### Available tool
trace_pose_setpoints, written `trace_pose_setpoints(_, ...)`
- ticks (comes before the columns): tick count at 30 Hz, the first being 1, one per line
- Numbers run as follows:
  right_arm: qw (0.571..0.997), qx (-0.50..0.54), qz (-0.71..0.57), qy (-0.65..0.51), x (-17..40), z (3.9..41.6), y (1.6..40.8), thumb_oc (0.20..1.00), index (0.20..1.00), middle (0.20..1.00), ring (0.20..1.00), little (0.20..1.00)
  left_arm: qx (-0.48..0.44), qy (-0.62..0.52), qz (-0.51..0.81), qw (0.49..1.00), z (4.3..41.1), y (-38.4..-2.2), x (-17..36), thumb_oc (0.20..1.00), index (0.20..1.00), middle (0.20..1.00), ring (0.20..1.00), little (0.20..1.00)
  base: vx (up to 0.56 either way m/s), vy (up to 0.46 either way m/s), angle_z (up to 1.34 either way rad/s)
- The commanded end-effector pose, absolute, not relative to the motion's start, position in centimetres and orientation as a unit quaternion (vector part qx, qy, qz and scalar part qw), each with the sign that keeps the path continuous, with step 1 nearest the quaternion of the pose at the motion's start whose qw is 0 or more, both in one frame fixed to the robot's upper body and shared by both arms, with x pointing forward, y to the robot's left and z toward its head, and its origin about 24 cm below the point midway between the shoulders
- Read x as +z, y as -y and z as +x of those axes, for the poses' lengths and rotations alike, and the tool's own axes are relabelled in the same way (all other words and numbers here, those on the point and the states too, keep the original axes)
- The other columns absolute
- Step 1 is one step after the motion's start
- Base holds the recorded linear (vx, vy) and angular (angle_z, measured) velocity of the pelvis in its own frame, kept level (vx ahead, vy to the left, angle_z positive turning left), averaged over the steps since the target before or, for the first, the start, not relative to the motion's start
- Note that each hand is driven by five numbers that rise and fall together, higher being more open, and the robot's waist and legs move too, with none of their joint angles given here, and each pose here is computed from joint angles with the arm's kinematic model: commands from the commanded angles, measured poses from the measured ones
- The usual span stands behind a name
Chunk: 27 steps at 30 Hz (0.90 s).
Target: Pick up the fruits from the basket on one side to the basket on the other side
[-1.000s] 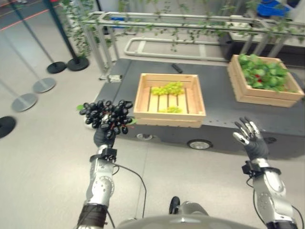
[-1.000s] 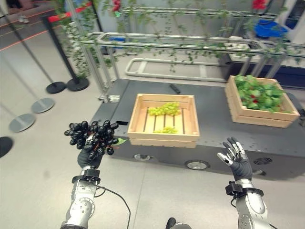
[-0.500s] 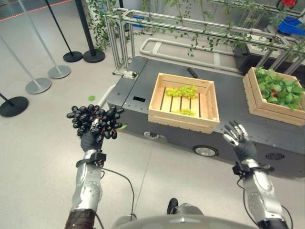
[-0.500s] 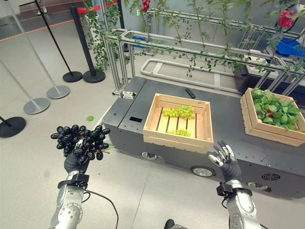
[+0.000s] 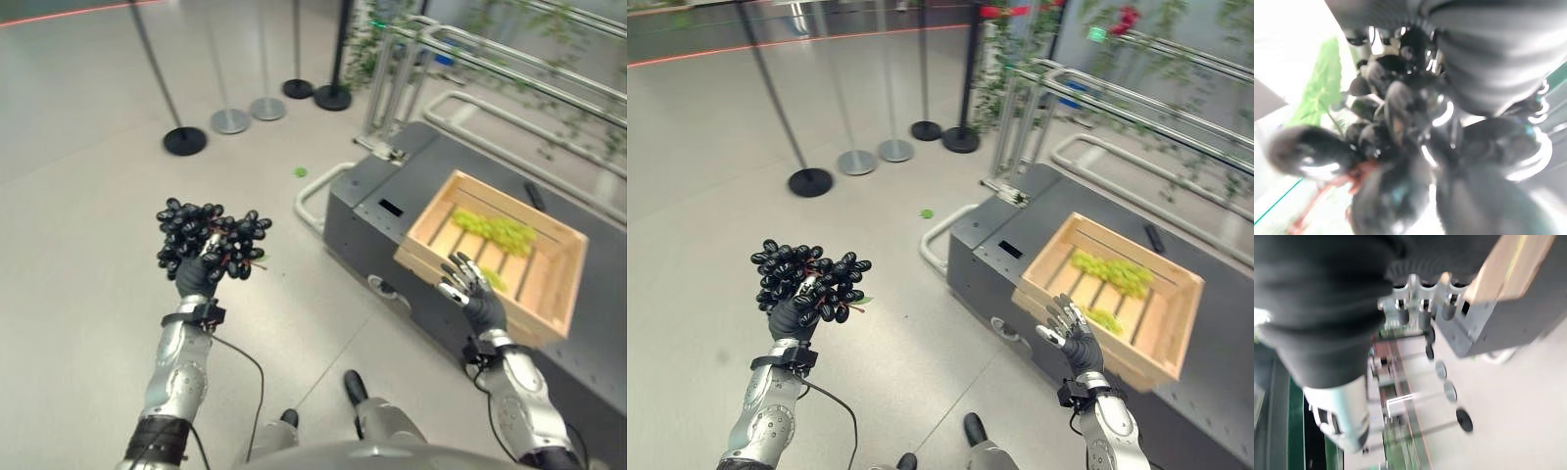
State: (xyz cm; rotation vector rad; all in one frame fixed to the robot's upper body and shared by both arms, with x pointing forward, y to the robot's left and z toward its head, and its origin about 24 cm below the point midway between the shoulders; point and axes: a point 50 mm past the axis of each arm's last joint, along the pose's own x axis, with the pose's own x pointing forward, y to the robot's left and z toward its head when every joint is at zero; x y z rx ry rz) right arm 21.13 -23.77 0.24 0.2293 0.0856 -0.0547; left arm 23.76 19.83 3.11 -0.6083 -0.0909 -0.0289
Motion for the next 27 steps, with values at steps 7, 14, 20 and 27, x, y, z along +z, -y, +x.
trace_pose_setpoints(7, 0.994, 0.003, 0.086, 0.068, 5.0, 22.8, 25.5, 1.000, 1.000, 1.000, 1.000, 1.000, -0.089, 0.155, -0.282, 0.943, 25.1, -18.9, 8.0, 0.200, 0.200, 0.200, 0.200, 0.200, -0.13, -0.262, 1.18)
trace_pose_setpoints(14, 0.990, 0.072, 0.091, 0.079, 6.1, 22.3, 24.3, 1.000, 1.000, 1.000, 1.000, 1.000, -0.101, 0.131, -0.263, 0.950, 24.7, -19.5, 6.9, 0.200, 0.200, 0.200, 0.200, 0.200, -0.11, -0.104, 1.15)
trace_pose_setpoints(20, 0.988, 0.069, 0.115, 0.082, 6.0, 22.0, 24.3, 1.000, 1.000, 1.000, 1.000, 1.000, -0.112, 0.131, -0.267, 0.948, 25.0, -19.0, 7.1, 0.200, 0.200, 0.200, 0.200, 0.200, -0.05, 0.121, 1.47)
trace_pose_setpoints(27, 0.982, 0.084, 0.129, 0.106, 6.8, 22.3, 22.8, 1.000, 1.000, 1.000, 1.000, 1.000, -0.111, 0.149, -0.235, 0.954, 24.4, -20.3, 8.2, 0.200, 0.200, 0.200, 0.200, 0.200, -0.04, 0.257, 1.46)
